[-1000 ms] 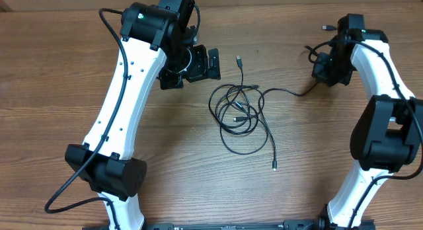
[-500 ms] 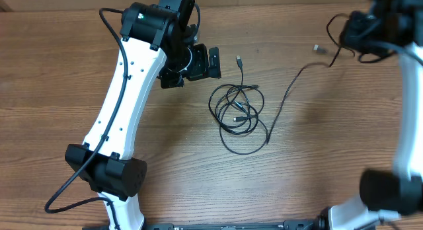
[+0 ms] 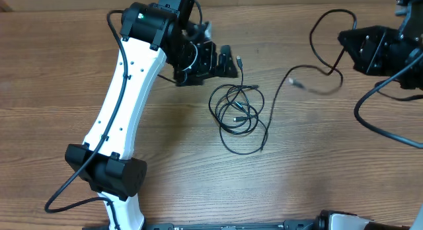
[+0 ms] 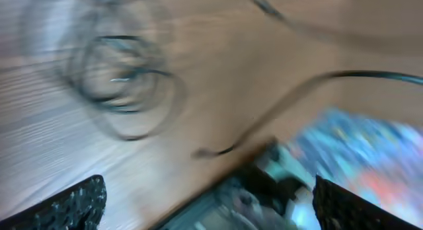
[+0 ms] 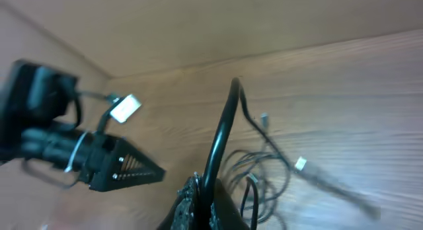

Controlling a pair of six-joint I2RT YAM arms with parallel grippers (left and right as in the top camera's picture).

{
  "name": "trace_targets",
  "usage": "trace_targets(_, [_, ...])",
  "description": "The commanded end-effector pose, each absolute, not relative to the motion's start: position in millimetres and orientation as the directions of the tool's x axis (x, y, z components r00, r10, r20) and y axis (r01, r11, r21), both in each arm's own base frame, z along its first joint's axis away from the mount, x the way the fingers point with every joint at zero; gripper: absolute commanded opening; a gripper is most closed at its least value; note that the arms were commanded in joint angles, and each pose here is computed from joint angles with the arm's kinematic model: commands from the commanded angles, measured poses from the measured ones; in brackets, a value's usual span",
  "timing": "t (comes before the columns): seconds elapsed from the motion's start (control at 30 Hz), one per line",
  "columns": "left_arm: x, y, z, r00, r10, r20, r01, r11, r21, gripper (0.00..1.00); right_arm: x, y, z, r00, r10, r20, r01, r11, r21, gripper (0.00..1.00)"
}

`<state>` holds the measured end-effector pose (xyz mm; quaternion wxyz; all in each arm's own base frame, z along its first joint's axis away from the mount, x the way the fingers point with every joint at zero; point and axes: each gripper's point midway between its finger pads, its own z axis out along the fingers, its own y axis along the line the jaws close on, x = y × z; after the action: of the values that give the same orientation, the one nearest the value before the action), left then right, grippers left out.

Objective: Untangle cables

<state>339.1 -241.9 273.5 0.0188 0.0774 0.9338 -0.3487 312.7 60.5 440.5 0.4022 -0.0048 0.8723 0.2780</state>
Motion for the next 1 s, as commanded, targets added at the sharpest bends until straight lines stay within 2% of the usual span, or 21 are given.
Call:
trace_targets(0.0, [311, -280, 326, -0.890, 0.347, -0.294, 0.417, 0.361, -0.835, 1.00, 299, 80, 452, -0.682, 0.190, -0.706, -0.329, 0.782, 0.529, 0.04])
trace_targets(0.1, [307, -284, 334, -0.862, 0.366, -0.351, 0.464, 0.287, -0.838, 1.00, 297, 84, 451, -0.698, 0.189, -0.691, -0.338, 0.764, 0.550, 0.04])
trace_targets(0.23, [309, -285, 335, -0.859, 0.362, -0.362, 0.472, 0.284, -0.835, 1.00, 296, 84, 449, -0.707, 0.190, -0.682, -0.332, 0.762, 0.556, 0.04])
trace_targets(0.37, [315, -288, 340, -0.909, 0.309, -0.280, 0.374, 0.306, -0.876, 1.00, 298, 84, 441, -0.722, 0.190, -0.665, -0.320, 0.761, 0.564, 0.04])
trace_targets(0.5, [319, -298, 366, -0.910, 0.286, -0.299, 0.357, 0.178, -0.917, 1.00, 300, 87, 421, -0.763, 0.175, -0.622, -0.301, 0.755, 0.582, 0.04])
trace_targets(0.57, [324, -300, 372, -0.919, 0.270, -0.289, 0.340, 0.166, -0.926, 1.00, 300, 93, 414, -0.772, 0.138, -0.620, -0.327, 0.751, 0.574, 0.04])
trace_targets(0.73, [338, -306, 382, -0.962, 0.210, -0.175, 0.215, 0.185, -0.959, 1.00, 298, 120, 400, -0.785, 0.042, -0.618, -0.404, 0.721, 0.563, 0.04])
trace_targets(0.97, [349, -309, 383, -0.992, 0.115, 0.054, -0.025, 0.242, -0.970, 0.99, 303, 159, 388, -0.776, -0.075, -0.626, -0.487, 0.702, 0.520, 0.04])
